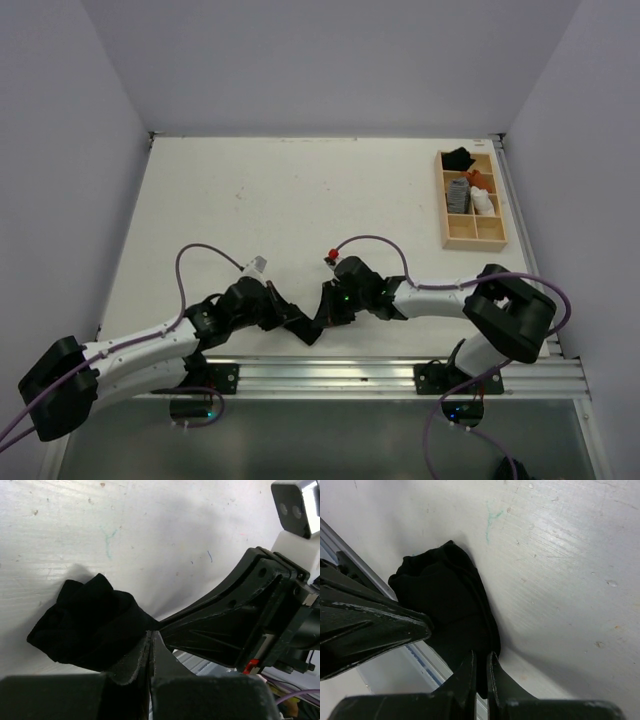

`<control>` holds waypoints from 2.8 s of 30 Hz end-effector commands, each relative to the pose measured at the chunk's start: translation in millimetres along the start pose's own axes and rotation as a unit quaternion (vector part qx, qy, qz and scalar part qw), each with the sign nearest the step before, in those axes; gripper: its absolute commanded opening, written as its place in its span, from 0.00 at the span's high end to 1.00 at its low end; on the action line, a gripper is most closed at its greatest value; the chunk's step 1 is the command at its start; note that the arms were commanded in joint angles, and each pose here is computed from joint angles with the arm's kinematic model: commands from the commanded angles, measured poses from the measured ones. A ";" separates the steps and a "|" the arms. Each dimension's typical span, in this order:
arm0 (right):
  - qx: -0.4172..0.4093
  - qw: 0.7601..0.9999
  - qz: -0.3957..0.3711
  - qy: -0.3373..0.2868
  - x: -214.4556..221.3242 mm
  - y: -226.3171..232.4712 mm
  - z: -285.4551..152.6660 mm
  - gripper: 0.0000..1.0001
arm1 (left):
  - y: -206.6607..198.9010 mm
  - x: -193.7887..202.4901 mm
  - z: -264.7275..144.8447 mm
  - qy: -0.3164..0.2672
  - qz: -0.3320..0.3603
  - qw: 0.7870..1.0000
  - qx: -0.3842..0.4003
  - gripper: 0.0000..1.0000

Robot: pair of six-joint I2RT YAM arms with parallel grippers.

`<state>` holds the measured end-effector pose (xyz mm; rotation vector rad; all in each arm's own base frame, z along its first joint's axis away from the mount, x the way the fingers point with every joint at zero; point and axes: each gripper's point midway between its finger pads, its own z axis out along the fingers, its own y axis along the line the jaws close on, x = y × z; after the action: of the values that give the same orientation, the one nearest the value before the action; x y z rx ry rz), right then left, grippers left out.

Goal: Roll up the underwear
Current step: Place the rolled underwear into the container

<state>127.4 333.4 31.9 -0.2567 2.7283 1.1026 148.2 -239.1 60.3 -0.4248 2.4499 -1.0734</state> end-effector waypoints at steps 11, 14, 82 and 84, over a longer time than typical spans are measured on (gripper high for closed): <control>0.003 0.999 0.032 -0.027 -4.9 -2.8 9.6 1.00 | 69.0 -10.6 12.6 -0.083 0.016 0.994 -0.070 1.00; -0.001 1.000 0.021 -0.017 -2.1 -1.1 10.0 0.96 | 73.3 -13.5 12.9 -0.100 0.019 0.993 -0.057 1.00; 0.342 0.883 0.077 -0.311 -219.3 -159.9 -287.3 1.00 | -219.0 -68.0 -68.1 -0.082 0.261 0.925 0.265 0.79; 0.359 0.871 0.101 -0.320 -218.9 -184.7 -304.5 1.00 | -213.1 -62.7 -67.2 -0.072 0.258 0.926 0.266 0.79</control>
<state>353.0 47.2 184.2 0.4323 2.3001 0.2062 200.0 -306.9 250.6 0.2198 1.9691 -1.2602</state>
